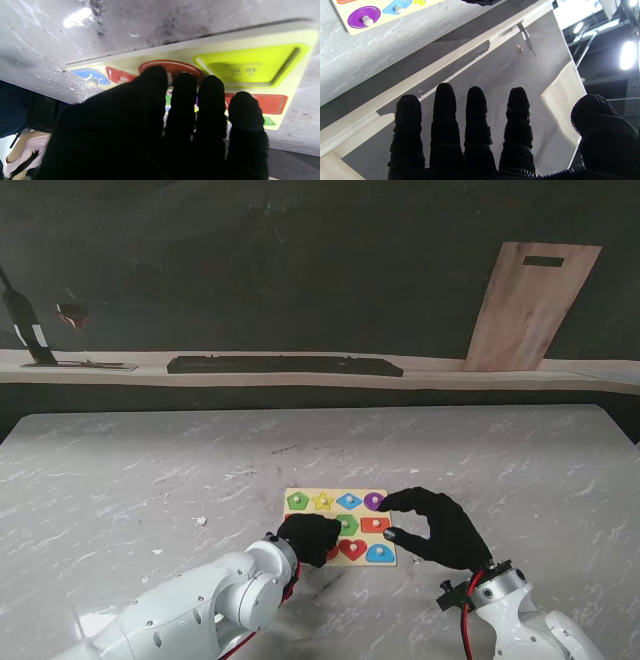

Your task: Fit puzzle pieces into a puzzle board

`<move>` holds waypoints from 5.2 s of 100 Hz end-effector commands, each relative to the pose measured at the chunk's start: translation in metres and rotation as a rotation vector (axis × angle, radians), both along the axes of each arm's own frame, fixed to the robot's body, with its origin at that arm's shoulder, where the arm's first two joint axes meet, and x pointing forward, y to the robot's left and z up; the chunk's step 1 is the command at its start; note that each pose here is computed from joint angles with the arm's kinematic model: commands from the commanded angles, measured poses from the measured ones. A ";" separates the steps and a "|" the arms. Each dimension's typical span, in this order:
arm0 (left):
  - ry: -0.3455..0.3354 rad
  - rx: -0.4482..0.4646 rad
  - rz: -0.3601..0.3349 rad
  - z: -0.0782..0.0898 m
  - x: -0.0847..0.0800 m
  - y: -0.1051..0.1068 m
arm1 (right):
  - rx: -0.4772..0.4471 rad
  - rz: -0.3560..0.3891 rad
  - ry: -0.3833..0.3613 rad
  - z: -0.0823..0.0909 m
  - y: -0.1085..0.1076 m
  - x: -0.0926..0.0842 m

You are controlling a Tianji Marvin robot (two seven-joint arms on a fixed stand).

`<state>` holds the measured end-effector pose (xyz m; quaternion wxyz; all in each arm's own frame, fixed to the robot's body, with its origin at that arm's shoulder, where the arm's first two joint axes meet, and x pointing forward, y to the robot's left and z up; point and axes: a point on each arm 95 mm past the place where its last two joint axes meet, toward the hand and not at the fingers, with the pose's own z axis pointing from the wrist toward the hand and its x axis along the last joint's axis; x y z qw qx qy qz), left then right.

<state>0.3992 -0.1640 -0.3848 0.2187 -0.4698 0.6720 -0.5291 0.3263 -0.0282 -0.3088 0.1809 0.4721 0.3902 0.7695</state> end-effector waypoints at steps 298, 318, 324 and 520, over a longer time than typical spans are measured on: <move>-0.073 0.074 -0.080 0.044 -0.058 0.212 | -0.157 -0.016 0.061 -0.020 0.030 0.014; 0.023 0.109 -0.084 0.038 -0.060 0.199 | -0.168 -0.016 0.070 -0.022 0.032 0.015; 0.048 0.109 -0.081 0.037 -0.060 0.194 | -0.169 -0.017 0.073 -0.022 0.032 0.015; 0.130 0.327 -0.100 0.019 -0.052 0.162 | -0.164 -0.032 0.086 -0.022 0.033 0.015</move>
